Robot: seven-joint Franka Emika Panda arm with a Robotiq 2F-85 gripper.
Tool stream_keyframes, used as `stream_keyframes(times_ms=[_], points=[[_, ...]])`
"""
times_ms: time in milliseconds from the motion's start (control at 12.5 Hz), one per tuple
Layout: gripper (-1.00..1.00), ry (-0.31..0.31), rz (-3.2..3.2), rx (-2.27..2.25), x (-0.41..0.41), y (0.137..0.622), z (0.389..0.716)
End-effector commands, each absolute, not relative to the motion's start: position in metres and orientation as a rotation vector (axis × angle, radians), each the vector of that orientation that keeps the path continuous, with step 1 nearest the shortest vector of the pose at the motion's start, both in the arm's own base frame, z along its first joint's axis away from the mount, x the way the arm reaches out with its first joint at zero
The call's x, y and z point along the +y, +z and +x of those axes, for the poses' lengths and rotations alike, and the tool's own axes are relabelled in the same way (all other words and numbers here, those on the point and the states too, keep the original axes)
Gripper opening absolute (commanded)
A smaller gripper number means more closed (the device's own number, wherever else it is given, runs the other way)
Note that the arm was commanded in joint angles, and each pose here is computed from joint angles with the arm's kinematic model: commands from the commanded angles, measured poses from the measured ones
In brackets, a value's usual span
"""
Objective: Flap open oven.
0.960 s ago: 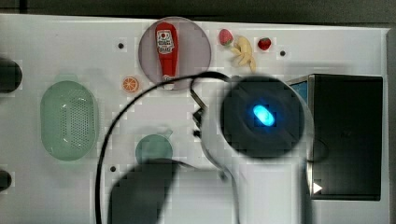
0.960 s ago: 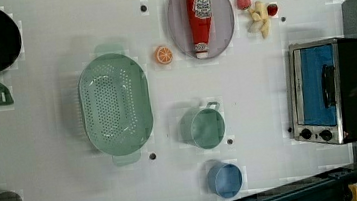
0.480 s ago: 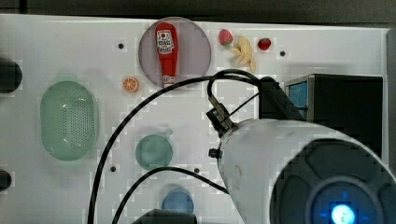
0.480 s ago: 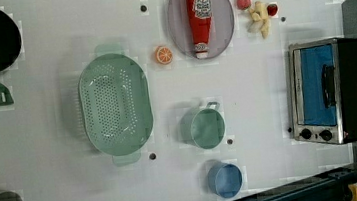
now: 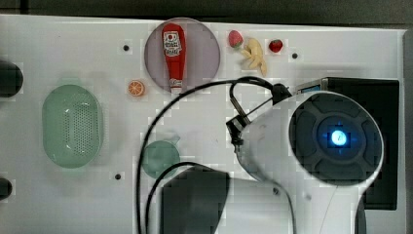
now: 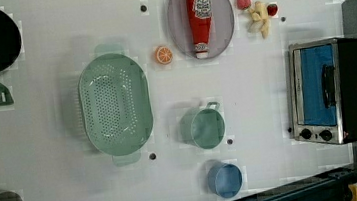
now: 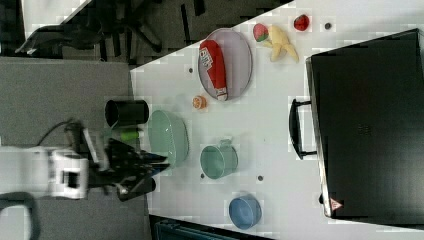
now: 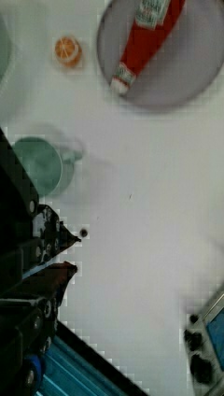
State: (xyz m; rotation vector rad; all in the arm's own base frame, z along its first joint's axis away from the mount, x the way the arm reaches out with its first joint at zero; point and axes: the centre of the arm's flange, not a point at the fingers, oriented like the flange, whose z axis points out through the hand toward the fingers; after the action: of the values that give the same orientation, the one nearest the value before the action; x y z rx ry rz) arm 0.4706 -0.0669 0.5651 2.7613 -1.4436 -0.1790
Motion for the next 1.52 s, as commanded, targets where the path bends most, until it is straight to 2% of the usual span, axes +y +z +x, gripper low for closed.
stream_keyframes(times_ms=[80, 240, 480, 720, 1120, 1360, 1520], points=[[-0.65, -0.257, 2.774, -1.406, -0.106, 0.534, 0.46], [-0.65, -0.241, 2.835, -1.259, -0.129, 0.512, 0.459], [-0.65, -0.147, 2.889, -0.958, -0.163, 0.48, 0.457], [-0.65, -0.089, 2.943, -0.672, -0.193, 0.447, 0.452], [-0.65, -0.045, 3.008, -0.186, -0.23, 0.405, 0.453], [-0.65, 0.048, 2.969, -0.125, -0.245, 0.383, 0.467], [-0.65, 0.059, 2.951, -0.127, -0.251, 0.366, 0.472]])
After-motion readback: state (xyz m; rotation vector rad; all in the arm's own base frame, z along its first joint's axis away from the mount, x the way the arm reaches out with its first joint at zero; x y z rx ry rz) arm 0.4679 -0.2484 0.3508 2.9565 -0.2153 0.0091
